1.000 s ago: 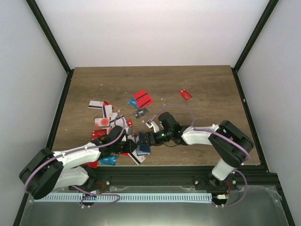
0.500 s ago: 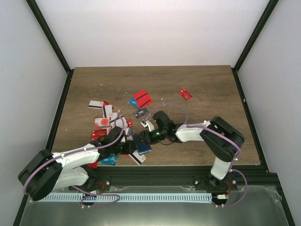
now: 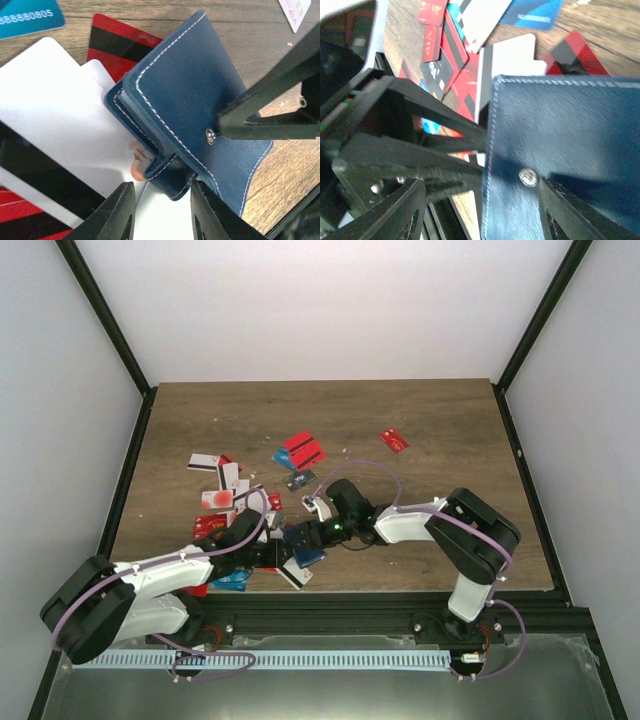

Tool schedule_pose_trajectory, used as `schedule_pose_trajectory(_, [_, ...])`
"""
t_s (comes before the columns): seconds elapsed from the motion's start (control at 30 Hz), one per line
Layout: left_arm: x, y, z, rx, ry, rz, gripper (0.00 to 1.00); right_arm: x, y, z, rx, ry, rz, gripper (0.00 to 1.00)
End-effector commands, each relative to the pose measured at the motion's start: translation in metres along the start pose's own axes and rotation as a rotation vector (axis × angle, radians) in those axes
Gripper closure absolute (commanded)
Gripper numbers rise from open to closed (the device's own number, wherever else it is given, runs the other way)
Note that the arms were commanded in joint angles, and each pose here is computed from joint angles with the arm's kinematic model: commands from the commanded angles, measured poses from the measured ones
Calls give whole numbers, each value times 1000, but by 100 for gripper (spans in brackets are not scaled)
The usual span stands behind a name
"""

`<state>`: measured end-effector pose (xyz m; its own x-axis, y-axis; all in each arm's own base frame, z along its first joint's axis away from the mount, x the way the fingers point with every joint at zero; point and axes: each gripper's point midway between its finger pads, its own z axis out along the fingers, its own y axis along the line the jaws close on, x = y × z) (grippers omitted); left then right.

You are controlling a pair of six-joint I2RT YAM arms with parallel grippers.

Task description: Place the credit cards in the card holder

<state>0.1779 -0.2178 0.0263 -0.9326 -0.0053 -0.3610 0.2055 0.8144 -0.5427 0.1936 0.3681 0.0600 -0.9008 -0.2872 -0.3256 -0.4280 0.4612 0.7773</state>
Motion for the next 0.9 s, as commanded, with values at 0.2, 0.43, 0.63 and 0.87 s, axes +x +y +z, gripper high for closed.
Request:
schedule_pose_trajectory(0.2, [-4,-9,1,-69,-15,172,59,46,-51,-19,123,28,111,36])
schedule_pose_trajectory(0.43, [2,-19,18,-115,15,252,56,46,-50,-20,120,29,108,36])
schedule_pose_trajectory(0.63, [-1,-9,26,-202,2,272,55,49,-48,-22,103,37,98,36])
schedule_pose_trajectory(0.87, [0,-16,39,-181,6,333,52,53,-48,-22,90,51,98,36])
